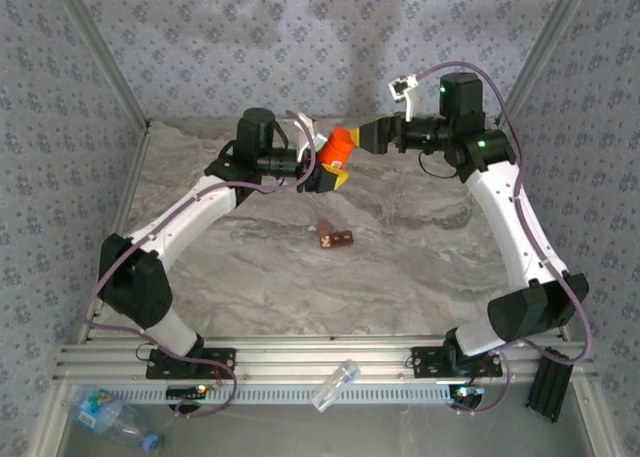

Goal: Sort the pills into containers

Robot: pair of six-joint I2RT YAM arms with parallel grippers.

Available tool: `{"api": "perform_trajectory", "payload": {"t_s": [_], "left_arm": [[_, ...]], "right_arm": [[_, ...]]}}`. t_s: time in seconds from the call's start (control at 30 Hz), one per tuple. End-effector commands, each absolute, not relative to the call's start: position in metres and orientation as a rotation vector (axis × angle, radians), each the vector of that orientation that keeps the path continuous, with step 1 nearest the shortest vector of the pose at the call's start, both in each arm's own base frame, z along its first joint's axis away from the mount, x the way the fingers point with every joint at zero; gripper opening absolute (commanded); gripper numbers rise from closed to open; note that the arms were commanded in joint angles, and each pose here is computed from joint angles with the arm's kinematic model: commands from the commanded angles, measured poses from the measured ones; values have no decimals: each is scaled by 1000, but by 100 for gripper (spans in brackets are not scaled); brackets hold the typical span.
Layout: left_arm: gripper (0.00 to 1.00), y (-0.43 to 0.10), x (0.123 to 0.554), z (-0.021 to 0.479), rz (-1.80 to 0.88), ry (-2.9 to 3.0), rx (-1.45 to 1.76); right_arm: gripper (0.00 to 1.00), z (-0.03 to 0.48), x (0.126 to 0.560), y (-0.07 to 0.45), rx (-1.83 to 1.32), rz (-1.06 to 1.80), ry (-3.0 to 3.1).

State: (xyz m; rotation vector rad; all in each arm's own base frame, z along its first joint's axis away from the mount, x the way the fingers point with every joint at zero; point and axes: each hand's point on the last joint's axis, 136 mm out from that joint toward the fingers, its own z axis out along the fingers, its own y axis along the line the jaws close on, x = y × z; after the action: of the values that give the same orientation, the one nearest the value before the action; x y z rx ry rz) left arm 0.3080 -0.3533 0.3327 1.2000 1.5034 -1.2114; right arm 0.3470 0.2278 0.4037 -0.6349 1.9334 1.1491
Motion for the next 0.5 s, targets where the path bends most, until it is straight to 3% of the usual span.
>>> {"api": "perform_trajectory", "payload": {"t_s": [0.0,0.47], "left_arm": [[0,-352,296,343,-1251,1454,1258],[0,-354,294,338,-1269,1466,1274]], "right_arm": [[79,400,337,237,-710,1179,1947],[74,390,333,253,-747,1221,1964]]}}
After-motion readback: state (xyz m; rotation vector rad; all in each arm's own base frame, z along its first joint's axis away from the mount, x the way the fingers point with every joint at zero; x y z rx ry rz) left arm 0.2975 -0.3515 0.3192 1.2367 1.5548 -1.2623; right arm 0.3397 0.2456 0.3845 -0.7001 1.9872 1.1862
